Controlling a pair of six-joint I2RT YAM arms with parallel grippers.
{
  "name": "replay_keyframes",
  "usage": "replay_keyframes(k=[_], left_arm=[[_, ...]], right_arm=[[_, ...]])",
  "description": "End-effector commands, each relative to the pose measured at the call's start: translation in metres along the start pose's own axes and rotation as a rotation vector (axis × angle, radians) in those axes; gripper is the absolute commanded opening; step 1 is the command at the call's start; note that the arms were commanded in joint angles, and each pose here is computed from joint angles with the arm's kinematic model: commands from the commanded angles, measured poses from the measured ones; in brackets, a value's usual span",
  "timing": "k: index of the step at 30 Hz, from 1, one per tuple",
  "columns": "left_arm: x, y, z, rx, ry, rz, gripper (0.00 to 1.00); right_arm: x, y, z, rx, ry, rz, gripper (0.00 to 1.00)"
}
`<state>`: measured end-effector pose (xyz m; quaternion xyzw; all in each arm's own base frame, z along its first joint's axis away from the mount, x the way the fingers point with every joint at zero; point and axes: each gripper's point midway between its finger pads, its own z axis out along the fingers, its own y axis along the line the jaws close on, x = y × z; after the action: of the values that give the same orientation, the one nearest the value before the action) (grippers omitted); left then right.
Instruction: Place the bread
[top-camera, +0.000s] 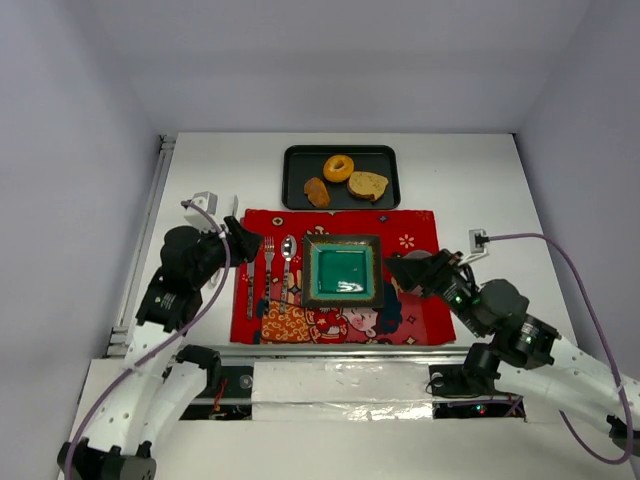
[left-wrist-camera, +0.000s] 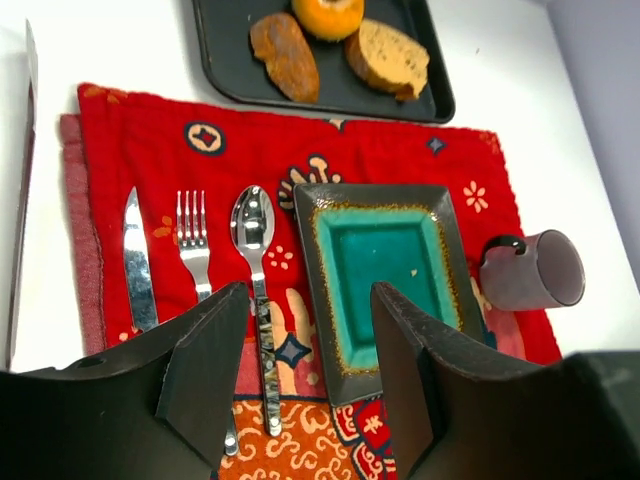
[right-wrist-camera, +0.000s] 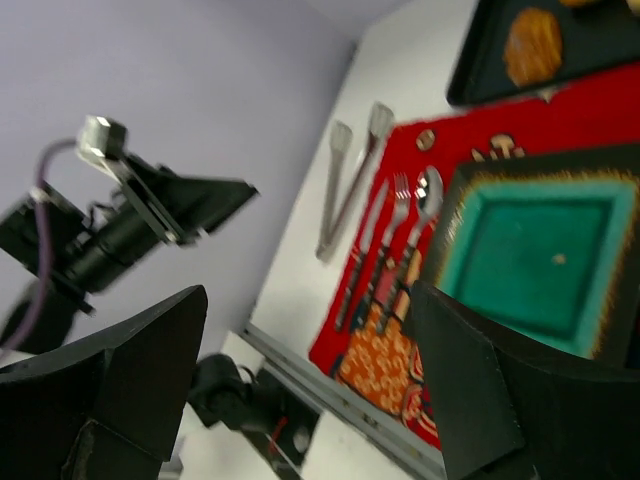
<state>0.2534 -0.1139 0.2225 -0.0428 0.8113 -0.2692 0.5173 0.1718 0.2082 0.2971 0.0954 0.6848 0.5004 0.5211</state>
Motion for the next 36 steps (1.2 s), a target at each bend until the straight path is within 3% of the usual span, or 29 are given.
replay_keyframes(k=[1,5,9,10,13,15,21,22,23,25,27,30,36], left_arm=[[-0.027,-0.017,0.004,0.053,-0.046,0.018,0.49],[-0.036,-0.002,0.010,-0.052,-0.025,0.047,0.49],[-0.045,0.028,0.019,-0.227,-0.014,0.094,0.47],[-0.043,0.039,0.022,-0.278,-0.008,0.107,0.42],[-0.043,0.058,0.027,-0.362,-0.028,0.117,0.29],[-0.032,0.072,0.037,-0.411,0.009,0.125,0.00],[-0.007,0.119,0.065,-0.590,0.136,0.157,0.02],[-0.009,0.128,0.067,-0.618,0.131,0.154,0.08],[-0.003,0.136,0.071,-0.637,0.155,0.155,0.25],[-0.001,0.149,0.078,-0.656,0.175,0.150,0.42],[-0.004,0.156,0.083,-0.669,0.180,0.145,0.49],[-0.001,0.171,0.099,-0.691,0.213,0.152,0.50],[0.012,0.189,0.133,-0.692,0.294,0.163,0.49]], right_arm=[[0.019,-0.026,-0.002,0.077,0.044,0.018,0.88],[0.027,-0.030,-0.001,0.114,0.094,0.001,0.81],[0.014,-0.024,-0.009,0.121,0.082,-0.010,0.49],[0.012,-0.026,-0.012,0.127,0.081,-0.022,0.31],[0.001,-0.025,-0.027,0.092,0.043,-0.016,0.07],[-0.004,-0.027,-0.035,0.083,0.022,-0.010,0.00],[0.002,-0.037,-0.052,0.075,0.044,0.031,0.00],[0.004,-0.037,-0.051,0.074,0.047,0.058,0.05],[0.006,-0.038,-0.051,0.073,0.050,0.071,0.08],[0.014,-0.039,-0.049,0.060,0.068,0.084,0.17],[0.018,-0.040,-0.048,0.055,0.078,0.086,0.23],[0.021,-0.042,-0.047,0.055,0.082,0.076,0.29],[0.031,-0.049,-0.045,0.076,0.112,0.061,0.30]])
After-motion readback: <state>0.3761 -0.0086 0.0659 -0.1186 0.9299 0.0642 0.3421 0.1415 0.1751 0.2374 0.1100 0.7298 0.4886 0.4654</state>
